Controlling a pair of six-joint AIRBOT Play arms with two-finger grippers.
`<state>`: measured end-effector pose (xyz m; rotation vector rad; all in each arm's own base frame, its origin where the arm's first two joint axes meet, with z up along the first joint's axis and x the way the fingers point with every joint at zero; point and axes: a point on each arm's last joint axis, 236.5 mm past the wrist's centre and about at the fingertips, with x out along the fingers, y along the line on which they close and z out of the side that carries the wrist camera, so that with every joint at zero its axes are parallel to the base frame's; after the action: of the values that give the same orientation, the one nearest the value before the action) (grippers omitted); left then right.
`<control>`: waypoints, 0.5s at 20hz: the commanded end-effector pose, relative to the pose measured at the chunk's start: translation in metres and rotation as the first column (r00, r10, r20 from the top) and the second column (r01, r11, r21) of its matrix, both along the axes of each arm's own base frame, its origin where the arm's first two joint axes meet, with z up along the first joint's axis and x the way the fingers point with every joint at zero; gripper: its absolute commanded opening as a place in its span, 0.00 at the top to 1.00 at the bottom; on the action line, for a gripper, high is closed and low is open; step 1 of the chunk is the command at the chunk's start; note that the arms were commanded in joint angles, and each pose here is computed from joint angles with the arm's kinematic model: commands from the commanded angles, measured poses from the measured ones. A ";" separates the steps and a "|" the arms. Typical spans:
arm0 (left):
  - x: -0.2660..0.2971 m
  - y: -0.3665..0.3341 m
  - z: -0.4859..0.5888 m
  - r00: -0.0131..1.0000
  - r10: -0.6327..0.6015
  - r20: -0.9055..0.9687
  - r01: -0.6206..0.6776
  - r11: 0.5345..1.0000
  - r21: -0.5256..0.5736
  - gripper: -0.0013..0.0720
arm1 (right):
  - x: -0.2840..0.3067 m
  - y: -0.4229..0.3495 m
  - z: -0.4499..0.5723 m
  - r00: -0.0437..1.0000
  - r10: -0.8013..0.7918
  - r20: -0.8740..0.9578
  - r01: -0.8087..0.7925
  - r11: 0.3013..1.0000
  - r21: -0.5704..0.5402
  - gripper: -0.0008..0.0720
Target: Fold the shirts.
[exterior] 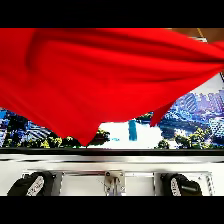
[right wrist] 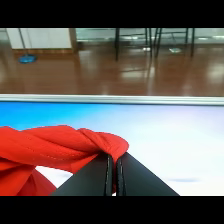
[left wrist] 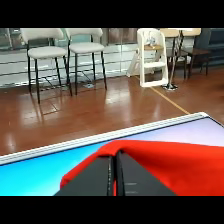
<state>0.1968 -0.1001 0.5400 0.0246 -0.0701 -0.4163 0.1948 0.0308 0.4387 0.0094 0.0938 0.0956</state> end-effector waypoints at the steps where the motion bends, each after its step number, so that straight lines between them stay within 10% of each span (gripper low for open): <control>1: -0.018 -0.009 -0.007 1.000 -0.023 0.001 0.023 0.998 0.058 0.92 | -0.018 -0.015 -0.005 0.997 -0.076 -0.014 0.075 0.996 -0.046 0.90; 7: -0.047 -0.008 0.020 0.993 0.012 0.119 -0.013 1.000 0.009 0.92 | -0.037 -0.031 -0.004 0.987 -0.160 0.003 0.160 0.986 -0.040 0.90; 10: -0.020 0.008 -0.006 0.998 0.064 0.010 -0.064 0.998 0.007 0.92 | -0.025 -0.050 -0.071 0.924 -0.225 -0.310 0.246 0.969 0.030 0.90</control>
<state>0.1614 -0.1059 0.5478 0.0624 -0.1327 -0.4043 0.1686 -0.0015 0.4163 0.0144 0.1787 -0.0636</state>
